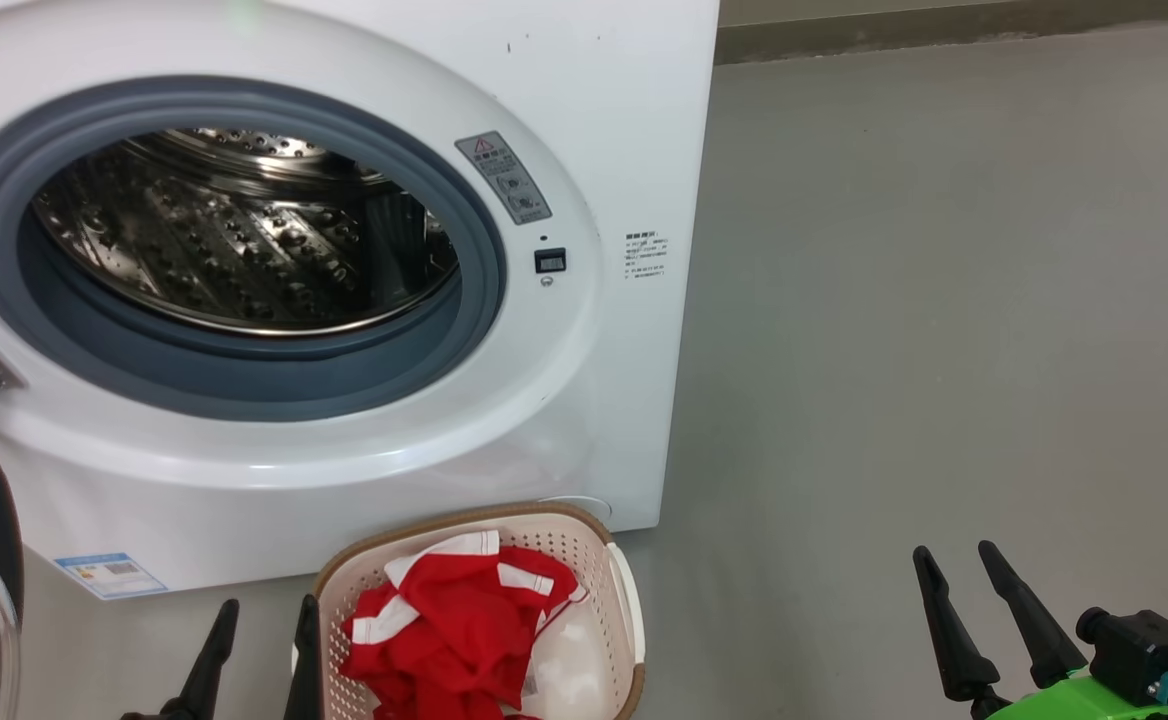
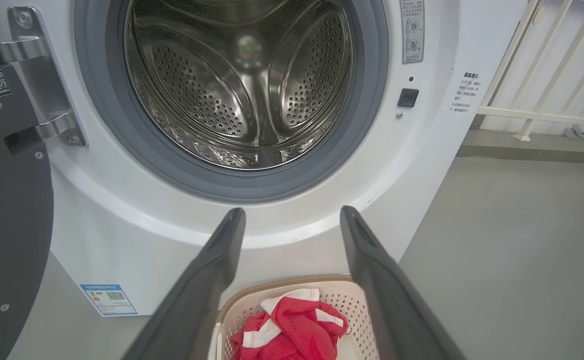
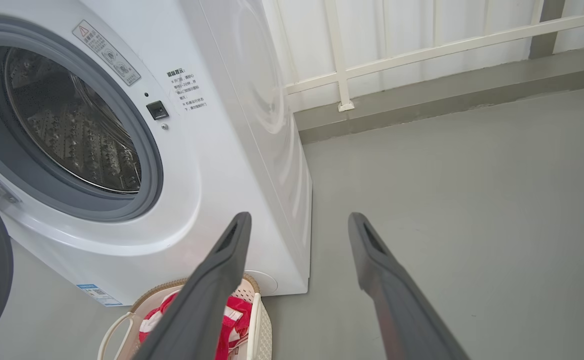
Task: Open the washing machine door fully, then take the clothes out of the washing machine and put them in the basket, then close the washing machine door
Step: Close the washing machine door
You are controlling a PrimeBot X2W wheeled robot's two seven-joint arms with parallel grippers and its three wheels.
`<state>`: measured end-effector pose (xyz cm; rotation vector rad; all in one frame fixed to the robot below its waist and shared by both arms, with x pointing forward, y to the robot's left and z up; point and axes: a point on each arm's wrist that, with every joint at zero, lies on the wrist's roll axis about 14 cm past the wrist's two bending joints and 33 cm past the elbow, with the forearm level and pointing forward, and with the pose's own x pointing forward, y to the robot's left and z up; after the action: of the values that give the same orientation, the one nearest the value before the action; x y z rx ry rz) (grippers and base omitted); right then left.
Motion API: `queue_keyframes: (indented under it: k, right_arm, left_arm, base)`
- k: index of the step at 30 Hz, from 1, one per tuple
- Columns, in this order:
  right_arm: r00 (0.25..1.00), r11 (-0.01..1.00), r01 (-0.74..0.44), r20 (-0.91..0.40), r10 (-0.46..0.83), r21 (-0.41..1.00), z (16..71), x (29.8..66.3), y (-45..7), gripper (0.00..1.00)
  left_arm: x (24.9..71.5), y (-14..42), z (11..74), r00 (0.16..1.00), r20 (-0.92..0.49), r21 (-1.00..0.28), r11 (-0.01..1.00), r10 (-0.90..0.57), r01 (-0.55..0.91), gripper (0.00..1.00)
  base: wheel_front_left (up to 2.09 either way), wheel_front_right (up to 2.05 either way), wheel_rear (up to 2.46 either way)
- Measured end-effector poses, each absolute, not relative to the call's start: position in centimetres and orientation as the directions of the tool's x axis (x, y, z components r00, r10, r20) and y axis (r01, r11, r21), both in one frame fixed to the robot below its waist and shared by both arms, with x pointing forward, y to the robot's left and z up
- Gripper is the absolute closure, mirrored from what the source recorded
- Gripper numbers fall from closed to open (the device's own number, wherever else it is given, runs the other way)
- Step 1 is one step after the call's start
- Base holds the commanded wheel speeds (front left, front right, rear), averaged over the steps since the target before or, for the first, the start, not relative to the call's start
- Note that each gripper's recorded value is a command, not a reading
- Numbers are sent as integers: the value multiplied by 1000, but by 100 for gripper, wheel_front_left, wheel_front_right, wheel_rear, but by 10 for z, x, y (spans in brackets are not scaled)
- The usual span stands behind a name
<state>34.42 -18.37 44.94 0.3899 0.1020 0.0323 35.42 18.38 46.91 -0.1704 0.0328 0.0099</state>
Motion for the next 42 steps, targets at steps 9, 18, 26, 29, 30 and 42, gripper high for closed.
queue_keyframes:
  k: [9, 18, 26, 29, 30, 42]
  right_arm:
    - [994, 924, -15, -90, 53, 381, 450, 345, -183, 0]
    - [994, 924, -18, -92, 57, 381, 450, 345, -182, 0]
    - [994, 924, -21, -95, 62, 381, 449, 347, -180, 0]
    - [993, 924, -28, -95, 69, 381, 449, 348, -178, 0]
    - [993, 924, -31, -95, 73, 381, 449, 348, -177, 0]
    - [975, 916, -144, -102, 195, 375, 446, 358, -142, 0]
  left_arm:
    - [354, 186, 470, 999, -33, -166, 986, 20, -25, 0]
    - [353, 186, 469, 999, -34, -170, 985, 21, -26, 0]
    - [352, 187, 468, 999, -38, -174, 984, 29, -35, 0]
    - [351, 188, 468, 999, -39, -174, 984, 32, -39, 0]
    - [350, 188, 468, 999, -39, -176, 984, 35, -41, 0]
    - [334, 201, 467, 992, -49, -222, 967, 117, -125, 0]
  base:
    - [-131, 131, 0]
    - [-79, 79, 0]
    - [-1, 1, 0]
    - [0, 0, 0]
    - [0, 0, 0]
    - [0, 0, 0]
